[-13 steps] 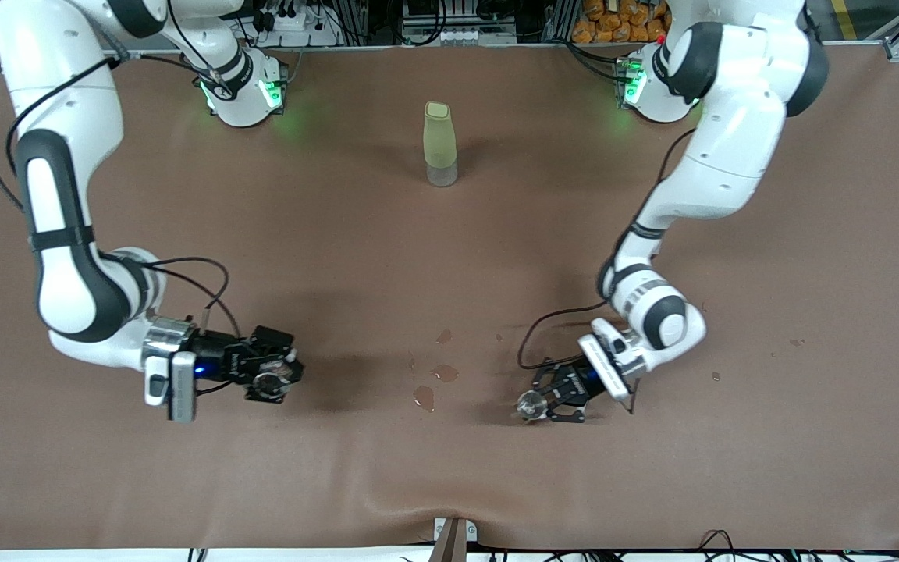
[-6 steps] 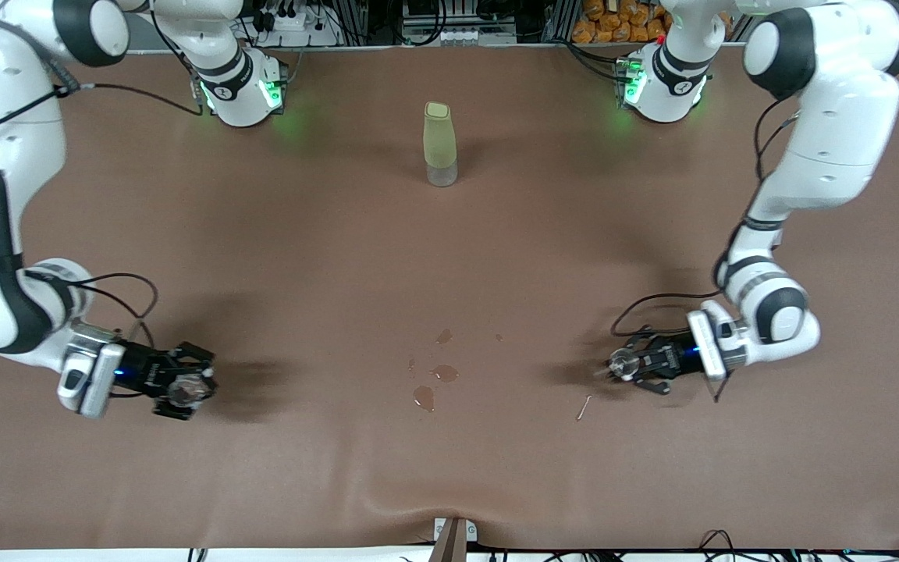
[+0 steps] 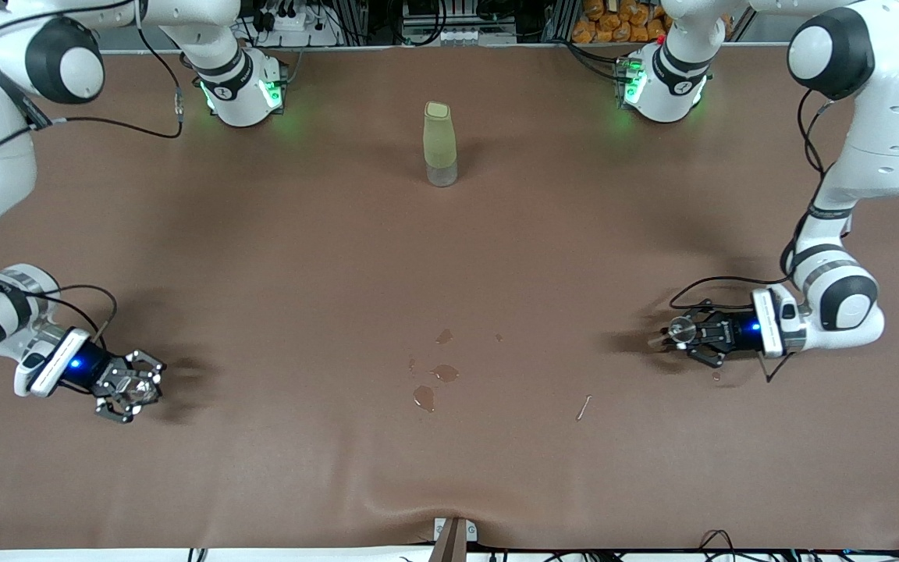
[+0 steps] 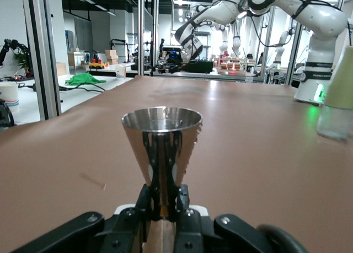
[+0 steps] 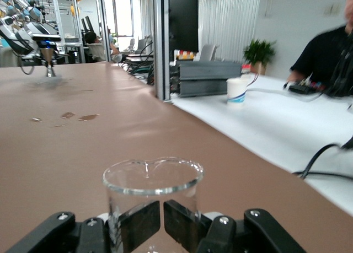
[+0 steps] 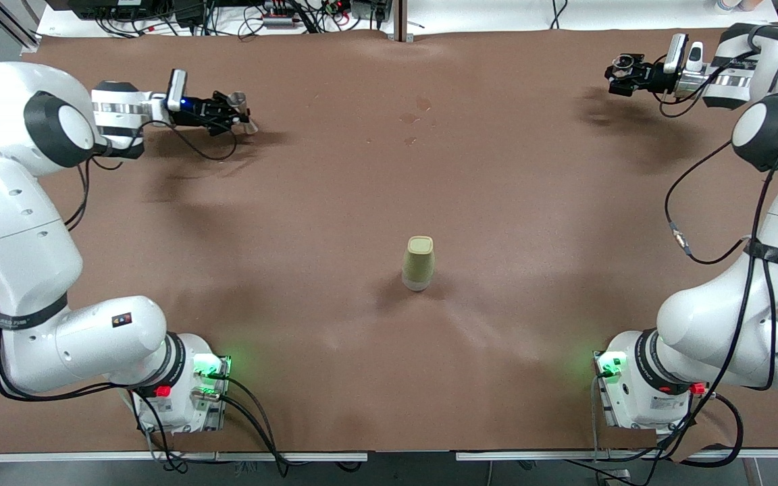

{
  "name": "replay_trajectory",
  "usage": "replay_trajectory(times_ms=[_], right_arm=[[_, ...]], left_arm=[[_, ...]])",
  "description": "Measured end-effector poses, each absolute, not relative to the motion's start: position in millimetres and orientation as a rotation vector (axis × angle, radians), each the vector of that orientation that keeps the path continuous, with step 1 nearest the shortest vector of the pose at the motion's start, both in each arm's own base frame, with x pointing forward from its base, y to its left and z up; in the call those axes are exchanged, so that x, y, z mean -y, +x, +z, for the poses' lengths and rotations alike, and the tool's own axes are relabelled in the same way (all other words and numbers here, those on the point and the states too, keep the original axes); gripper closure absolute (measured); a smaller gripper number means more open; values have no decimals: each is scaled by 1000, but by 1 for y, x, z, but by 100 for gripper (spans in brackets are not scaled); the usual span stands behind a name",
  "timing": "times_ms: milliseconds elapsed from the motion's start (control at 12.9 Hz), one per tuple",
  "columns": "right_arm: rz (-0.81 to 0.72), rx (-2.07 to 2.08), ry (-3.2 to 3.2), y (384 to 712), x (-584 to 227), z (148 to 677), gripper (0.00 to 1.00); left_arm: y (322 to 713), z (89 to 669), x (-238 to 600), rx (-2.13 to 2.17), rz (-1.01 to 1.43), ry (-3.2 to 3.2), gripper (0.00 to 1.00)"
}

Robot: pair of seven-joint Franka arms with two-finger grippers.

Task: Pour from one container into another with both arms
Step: 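Carry the beaker back with the right gripper while the left gripper returns the jigger, then set down the jigger and beaker and open both grippers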

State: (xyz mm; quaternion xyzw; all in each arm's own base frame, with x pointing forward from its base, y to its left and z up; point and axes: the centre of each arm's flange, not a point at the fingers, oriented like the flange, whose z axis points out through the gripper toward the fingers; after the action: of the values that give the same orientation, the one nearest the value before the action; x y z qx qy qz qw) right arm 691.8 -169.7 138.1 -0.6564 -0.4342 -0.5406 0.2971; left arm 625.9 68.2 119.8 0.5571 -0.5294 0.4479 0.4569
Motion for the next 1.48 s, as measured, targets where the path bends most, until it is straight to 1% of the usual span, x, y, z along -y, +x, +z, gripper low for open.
replay_trajectory(times_ms=[78,155,466,621,776,854,1009,1165,1242,1320,1398,1475], right_arm=[[-1498,1182,-1722,696,168,130,89],[-1528,1199,-1716,697,169,124,89],[-1532,1190,-1798,694,191,115,89],[-1484,1120,-1840,683,200,89,89],[-1365,1039,-1879,670,202,63,89],[-1303,1003,-1893,667,203,59,89],[-1237,965,-1914,669,207,64,88],[-1224,949,-1917,668,210,65,71],[-1224,947,-1913,667,210,65,57],[-1223,945,-1910,667,210,65,48],[-1223,944,-1905,667,210,65,36],[-1223,944,-1900,667,209,66,26]], left_arm=[[622,118,-79,1320,1100,1374,79],[618,116,-87,1330,1091,1377,79],[599,98,-108,1319,1073,1351,79],[593,91,-114,1321,1071,1339,79],[589,88,-119,1321,1061,1339,79],[588,87,-121,1321,1059,1339,79],[586,86,-127,1324,1067,1339,79],[583,84,-131,1320,1073,1340,79],[583,83,-132,1318,1074,1341,79],[583,83,-132,1318,1074,1341,79],[583,83,-132,1318,1074,1340,73],[582,83,-132,1316,1073,1339,64]])
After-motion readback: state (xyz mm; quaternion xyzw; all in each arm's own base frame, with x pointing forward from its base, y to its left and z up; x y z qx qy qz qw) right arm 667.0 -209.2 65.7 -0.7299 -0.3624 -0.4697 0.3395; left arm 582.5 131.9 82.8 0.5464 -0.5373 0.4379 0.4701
